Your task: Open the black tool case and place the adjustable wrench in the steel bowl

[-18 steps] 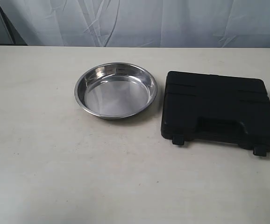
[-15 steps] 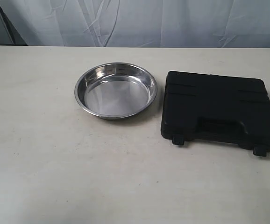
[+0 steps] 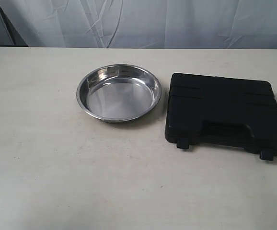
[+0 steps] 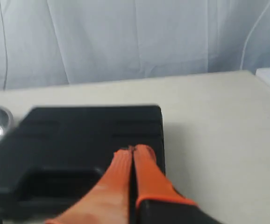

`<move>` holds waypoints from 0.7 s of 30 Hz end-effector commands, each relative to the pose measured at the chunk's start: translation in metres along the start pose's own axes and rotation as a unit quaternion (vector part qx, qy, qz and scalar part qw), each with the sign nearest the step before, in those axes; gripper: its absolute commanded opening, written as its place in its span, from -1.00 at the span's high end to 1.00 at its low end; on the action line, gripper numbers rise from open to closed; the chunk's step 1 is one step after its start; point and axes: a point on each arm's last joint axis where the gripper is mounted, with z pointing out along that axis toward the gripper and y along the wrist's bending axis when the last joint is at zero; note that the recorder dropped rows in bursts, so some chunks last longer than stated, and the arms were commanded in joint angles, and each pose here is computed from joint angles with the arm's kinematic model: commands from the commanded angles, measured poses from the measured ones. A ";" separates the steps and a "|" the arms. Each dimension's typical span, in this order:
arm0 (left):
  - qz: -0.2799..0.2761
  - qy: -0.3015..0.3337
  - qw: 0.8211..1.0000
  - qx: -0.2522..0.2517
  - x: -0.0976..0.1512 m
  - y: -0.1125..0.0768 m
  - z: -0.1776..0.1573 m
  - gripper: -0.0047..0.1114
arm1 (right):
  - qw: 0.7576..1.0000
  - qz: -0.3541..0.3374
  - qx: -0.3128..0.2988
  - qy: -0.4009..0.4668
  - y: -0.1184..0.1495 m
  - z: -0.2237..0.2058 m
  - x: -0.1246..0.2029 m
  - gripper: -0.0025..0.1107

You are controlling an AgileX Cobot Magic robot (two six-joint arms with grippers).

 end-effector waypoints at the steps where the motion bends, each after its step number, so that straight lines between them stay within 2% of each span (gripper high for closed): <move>1: 0.002 0.000 1.000 0.003 0.001 0.000 0.000 0.92 | 0.987 0.071 -0.009 -0.144 0.000 -0.004 -0.025 0.96; 3: 0.002 0.000 1.000 0.003 0.001 0.000 0.000 0.92 | 0.974 0.110 -0.009 -0.200 -0.002 -0.008 -0.035 0.96; 5: 0.002 0.000 1.000 0.003 0.001 0.000 0.000 0.92 | 0.951 0.210 -0.017 -0.228 -0.006 -0.010 -0.040 0.96; 7: 0.002 0.000 1.000 0.003 0.001 0.000 0.000 0.92 | 0.919 0.322 -0.033 -0.225 -0.008 -0.010 -0.039 0.96; 9: 0.002 0.000 1.000 0.003 0.001 0.000 0.000 0.92 | 0.907 0.361 -0.043 -0.212 -0.007 -0.009 -0.037 0.96; 10: 0.002 0.000 1.000 0.003 0.001 0.000 0.000 0.92 | 0.914 0.352 -0.046 -0.198 -0.005 -0.009 -0.039 0.96; 13: 0.002 0.000 1.000 0.003 0.001 0.000 0.000 0.92 | 0.952 0.264 -0.056 -0.144 0.006 -0.018 -0.061 0.97; 14: 0.002 0.000 1.000 0.003 0.001 0.000 0.000 0.92 | 0.968 0.216 -0.049 -0.117 0.009 -0.022 -0.076 0.97; 17: 0.002 0.000 1.000 0.003 0.001 0.000 0.000 0.92 | 0.995 0.089 -0.020 -0.029 0.013 -0.021 -0.118 0.97; 19: 0.002 0.000 1.000 0.003 0.001 0.000 0.000 0.92 | 1.000 0.011 -0.016 0.024 0.016 -0.016 -0.148 0.97; 21: 0.002 0.000 1.000 0.003 0.001 0.000 0.000 0.92 | 0.990 -0.082 -0.028 0.111 0.019 0.001 -0.176 0.97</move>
